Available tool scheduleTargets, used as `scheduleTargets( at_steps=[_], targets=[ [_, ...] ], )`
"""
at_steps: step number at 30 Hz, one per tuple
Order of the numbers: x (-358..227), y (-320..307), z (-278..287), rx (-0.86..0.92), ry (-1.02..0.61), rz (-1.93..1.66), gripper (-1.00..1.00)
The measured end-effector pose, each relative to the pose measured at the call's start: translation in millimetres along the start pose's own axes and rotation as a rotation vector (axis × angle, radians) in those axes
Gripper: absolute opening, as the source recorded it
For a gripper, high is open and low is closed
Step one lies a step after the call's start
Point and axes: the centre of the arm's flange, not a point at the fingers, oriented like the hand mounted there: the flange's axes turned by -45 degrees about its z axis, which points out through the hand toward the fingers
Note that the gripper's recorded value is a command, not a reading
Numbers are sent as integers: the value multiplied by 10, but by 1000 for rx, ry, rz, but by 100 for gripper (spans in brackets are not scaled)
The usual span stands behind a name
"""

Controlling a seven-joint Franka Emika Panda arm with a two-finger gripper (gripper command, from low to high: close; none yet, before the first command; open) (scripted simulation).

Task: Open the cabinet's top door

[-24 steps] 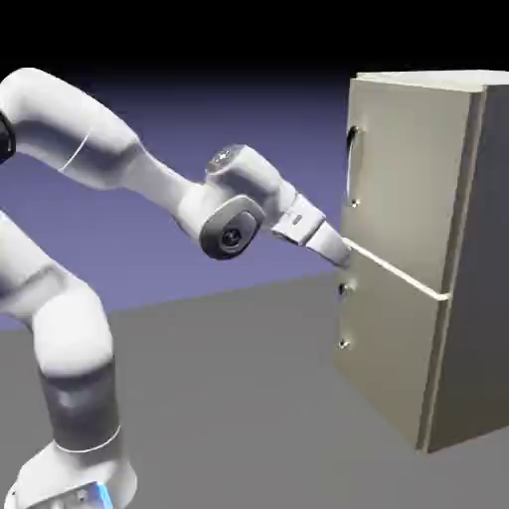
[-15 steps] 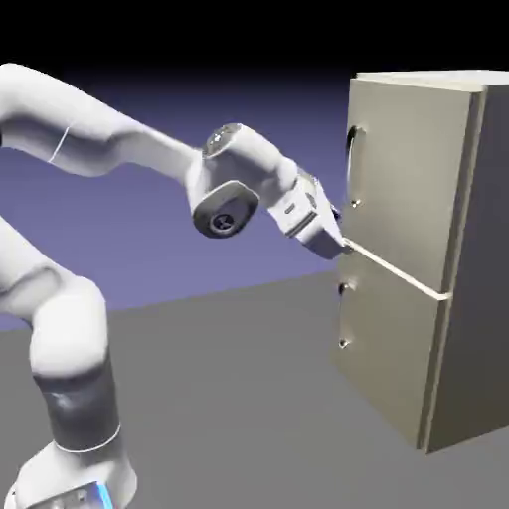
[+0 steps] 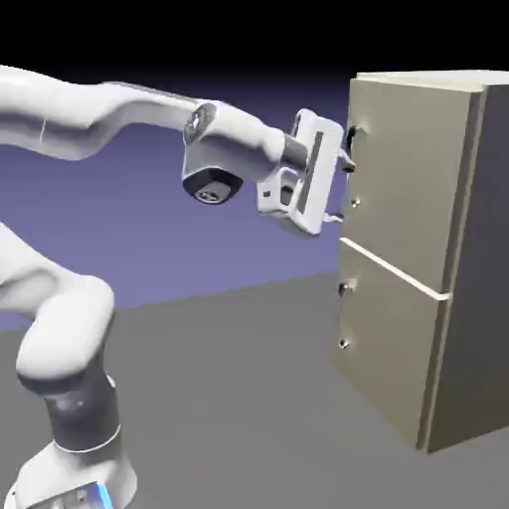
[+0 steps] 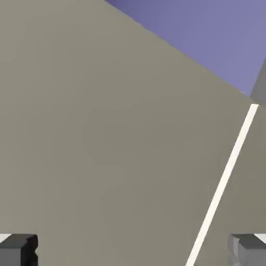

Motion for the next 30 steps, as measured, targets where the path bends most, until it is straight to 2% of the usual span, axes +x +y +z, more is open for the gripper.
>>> scheduleTargets(
  at_steps=[14,30],
  targets=[
    [-285,-166,-106,182,-9,664,100],
    [-924,-167,162,357,-149,1386,100]
  ],
)
